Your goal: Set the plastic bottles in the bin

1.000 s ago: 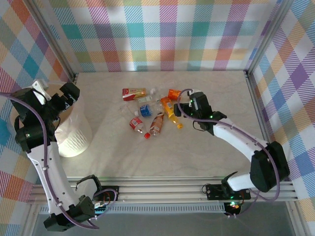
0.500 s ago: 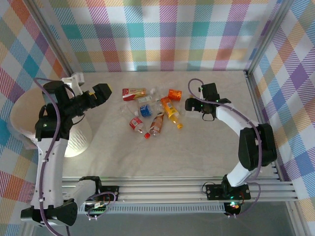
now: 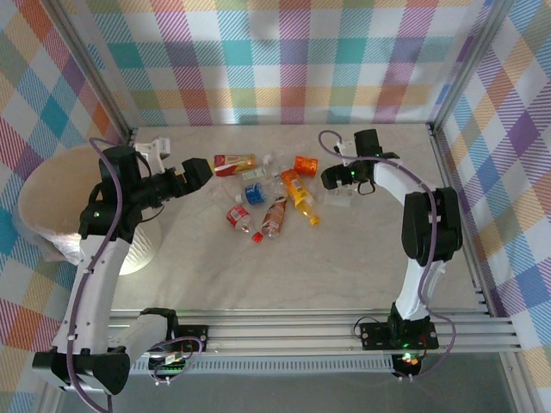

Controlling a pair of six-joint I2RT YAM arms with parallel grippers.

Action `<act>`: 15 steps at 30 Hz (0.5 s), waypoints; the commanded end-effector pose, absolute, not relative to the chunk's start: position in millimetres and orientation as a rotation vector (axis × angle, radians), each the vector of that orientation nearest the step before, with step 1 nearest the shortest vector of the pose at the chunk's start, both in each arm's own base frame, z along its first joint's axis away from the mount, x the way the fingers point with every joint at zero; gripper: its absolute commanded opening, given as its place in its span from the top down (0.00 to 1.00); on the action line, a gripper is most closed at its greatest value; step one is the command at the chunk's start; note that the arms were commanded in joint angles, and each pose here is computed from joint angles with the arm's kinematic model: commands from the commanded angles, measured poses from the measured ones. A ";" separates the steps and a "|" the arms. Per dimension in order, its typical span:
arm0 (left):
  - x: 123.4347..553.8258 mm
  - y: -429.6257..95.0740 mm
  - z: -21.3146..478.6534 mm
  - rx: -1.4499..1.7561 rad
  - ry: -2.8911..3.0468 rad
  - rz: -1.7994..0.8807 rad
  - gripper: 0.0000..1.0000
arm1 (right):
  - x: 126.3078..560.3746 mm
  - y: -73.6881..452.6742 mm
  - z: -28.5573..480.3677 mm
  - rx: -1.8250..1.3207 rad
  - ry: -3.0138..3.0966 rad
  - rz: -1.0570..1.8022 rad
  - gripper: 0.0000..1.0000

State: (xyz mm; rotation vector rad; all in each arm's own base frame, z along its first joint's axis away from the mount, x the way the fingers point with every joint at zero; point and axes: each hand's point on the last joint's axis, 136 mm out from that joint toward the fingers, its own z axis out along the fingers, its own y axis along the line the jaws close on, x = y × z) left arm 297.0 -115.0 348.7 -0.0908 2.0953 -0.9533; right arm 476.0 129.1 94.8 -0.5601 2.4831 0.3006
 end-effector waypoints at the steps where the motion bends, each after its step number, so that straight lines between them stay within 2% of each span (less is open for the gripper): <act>1: 297.0 -116.0 356.4 -0.091 2.062 -0.946 0.00 | 456.1 132.2 80.8 -0.699 2.563 0.410 0.00; 6: 302.6 -114.9 353.2 -0.149 2.070 -0.940 0.00 | 429.9 135.2 69.6 -0.767 2.602 0.487 0.00; 15: 304.1 -116.6 347.0 -0.155 2.098 -0.926 0.00 | 402.5 121.6 73.8 -0.756 2.617 0.410 0.00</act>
